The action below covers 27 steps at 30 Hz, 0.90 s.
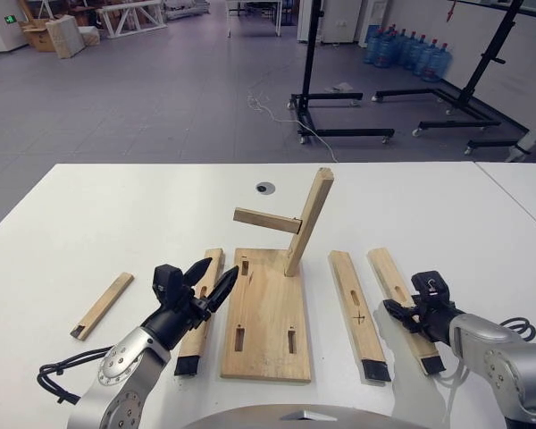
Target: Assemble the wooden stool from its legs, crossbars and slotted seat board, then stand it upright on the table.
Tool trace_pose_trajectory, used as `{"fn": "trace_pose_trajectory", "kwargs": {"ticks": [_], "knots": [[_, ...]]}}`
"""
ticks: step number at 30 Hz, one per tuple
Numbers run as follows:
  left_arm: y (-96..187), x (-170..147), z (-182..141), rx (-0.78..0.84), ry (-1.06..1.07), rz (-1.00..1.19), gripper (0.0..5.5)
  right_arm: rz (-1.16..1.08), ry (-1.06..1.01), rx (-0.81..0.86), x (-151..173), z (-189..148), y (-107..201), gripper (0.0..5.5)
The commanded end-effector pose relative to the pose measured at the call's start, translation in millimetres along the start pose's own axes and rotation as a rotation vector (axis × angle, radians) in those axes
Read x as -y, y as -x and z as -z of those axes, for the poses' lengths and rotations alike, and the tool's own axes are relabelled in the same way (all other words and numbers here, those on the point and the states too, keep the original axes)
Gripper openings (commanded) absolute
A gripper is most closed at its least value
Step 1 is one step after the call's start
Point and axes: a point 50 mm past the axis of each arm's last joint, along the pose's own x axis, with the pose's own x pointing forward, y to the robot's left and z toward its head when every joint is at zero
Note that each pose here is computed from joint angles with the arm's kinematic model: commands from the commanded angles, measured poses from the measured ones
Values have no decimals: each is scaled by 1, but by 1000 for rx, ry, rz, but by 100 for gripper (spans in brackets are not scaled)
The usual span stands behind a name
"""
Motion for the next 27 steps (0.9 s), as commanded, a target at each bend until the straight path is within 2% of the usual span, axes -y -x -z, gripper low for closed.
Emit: {"fn": "trace_pose_trajectory", "kwargs": {"ticks": [1, 5, 8, 10, 13, 15, 19, 21, 23, 24, 26, 27], "knots": [[-3, -1, -1, 1, -18, -25, 368, 4, -34, -139, 4, 20, -6, 252], [-3, 0, 0, 13, -15, -54, 368, -39, -25, -160, 0, 20, -10, 203], [-4, -2, 7, -8, -26, -90, 368, -52, -38, -189, 2, 24, -11, 203], [-4, -7, 4, 7, -41, -136, 368, -53, -18, -137, 3, 15, -16, 203], [-7, -25, -2, 24, -123, -256, 368, -130, 42, 235, -1, -41, -25, 203], [-10, -33, -6, 28, -181, -284, 368, -125, -3, 453, 0, -80, -27, 203], [-23, -31, -19, 32, -238, -146, 368, -45, -65, 914, 10, -175, -13, 203], [-28, -29, -29, 57, -213, -32, 368, -87, -113, 1102, 8, -206, 3, 203], [-31, -30, -38, 69, -194, 47, 368, -196, -191, 1248, 3, -222, 20, 203], [-31, -30, -42, 77, -180, 84, 368, -326, -246, 1295, -3, -224, 29, 203], [-28, -27, -47, 91, -153, 147, 368, -701, -304, 1346, -11, -210, 45, 203], [-27, -26, -47, 89, -144, 170, 368, -878, -321, 1305, -13, -194, 47, 203]]}}
